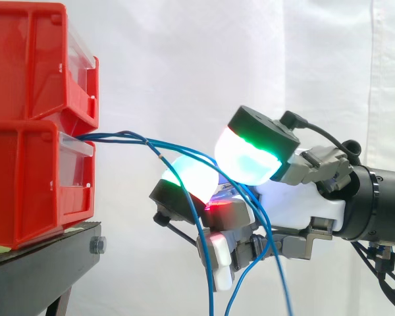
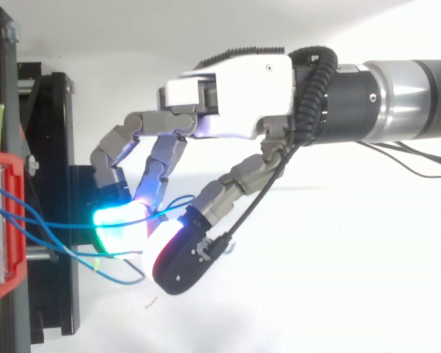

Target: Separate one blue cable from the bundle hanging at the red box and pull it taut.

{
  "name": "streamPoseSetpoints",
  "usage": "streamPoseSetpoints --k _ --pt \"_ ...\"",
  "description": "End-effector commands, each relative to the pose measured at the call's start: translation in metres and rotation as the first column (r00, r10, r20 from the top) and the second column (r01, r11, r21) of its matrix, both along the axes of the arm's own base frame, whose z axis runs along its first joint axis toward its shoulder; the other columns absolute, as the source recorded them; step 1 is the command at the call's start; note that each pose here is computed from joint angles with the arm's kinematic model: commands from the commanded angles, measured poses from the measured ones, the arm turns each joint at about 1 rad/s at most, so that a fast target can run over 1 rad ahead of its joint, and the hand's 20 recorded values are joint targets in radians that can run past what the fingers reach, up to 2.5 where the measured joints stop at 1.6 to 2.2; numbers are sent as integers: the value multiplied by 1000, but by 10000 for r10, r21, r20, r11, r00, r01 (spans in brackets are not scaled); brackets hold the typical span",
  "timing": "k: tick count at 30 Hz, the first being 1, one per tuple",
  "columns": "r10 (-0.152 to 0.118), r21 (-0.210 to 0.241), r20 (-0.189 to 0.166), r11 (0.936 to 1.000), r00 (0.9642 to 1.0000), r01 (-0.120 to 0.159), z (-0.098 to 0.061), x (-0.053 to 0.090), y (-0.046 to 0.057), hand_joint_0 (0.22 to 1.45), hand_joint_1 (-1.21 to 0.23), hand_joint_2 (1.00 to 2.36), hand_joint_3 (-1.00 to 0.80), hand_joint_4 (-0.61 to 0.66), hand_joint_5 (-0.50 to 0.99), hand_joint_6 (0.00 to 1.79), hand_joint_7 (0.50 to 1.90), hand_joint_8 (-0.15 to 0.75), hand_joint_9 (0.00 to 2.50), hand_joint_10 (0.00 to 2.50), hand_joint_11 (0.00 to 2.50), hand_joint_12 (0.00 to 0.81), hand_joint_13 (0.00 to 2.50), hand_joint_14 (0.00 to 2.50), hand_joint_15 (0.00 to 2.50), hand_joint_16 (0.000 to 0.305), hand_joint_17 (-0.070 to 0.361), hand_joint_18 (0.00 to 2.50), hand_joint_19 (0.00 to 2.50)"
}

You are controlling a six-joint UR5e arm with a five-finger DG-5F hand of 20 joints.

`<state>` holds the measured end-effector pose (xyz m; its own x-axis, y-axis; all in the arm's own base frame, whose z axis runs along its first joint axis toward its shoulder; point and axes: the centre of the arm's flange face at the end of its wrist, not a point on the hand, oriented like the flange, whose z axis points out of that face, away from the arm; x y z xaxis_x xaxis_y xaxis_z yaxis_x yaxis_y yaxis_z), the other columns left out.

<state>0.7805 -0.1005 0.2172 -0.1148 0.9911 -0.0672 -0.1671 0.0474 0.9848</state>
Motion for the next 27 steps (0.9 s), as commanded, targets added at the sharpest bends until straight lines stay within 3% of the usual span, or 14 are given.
streamPoseSetpoints --k 1,10,12,14,19,21,27 --pt "8 4 -6 10000 10000 -8 -1 0 1 702 -873 1000 -500 223 -210 877 1096 361 989 23 1104 439 997 22 622 51 116 919 471" --pt "-37 11 -37 10000 10000 37 -2 0 0 509 -823 1000 -500 230 -186 863 1111 385 1048 23 1087 460 1029 23 631 55 123 961 481" --pt "-22 9 -83 10000 10000 22 -4 -1 1 582 -559 1000 -500 209 -176 846 1148 366 1084 23 1080 445 1039 21 636 52 116 939 530" --pt "-7 7 -83 10000 10000 7 -4 -2 1 617 -498 1001 -489 200 -172 839 1164 367 1101 22 1071 447 1037 23 650 52 118 944 543" --pt "-7 7 -68 10000 10000 7 -3 -2 1 617 -531 1016 -296 202 -178 834 1183 372 1102 22 1075 464 1050 21 641 55 123 963 544" --pt "-7 7 -68 10000 10000 7 -3 -2 1 602 -604 1021 -162 220 -183 842 1252 381 1078 23 1065 467 1050 21 647 55 124 965 543" --pt "-7 7 -68 10000 10000 7 -3 -2 1 609 -637 1022 -97 201 -189 876 1219 393 1077 22 1077 472 1056 22 640 57 127 985 533"
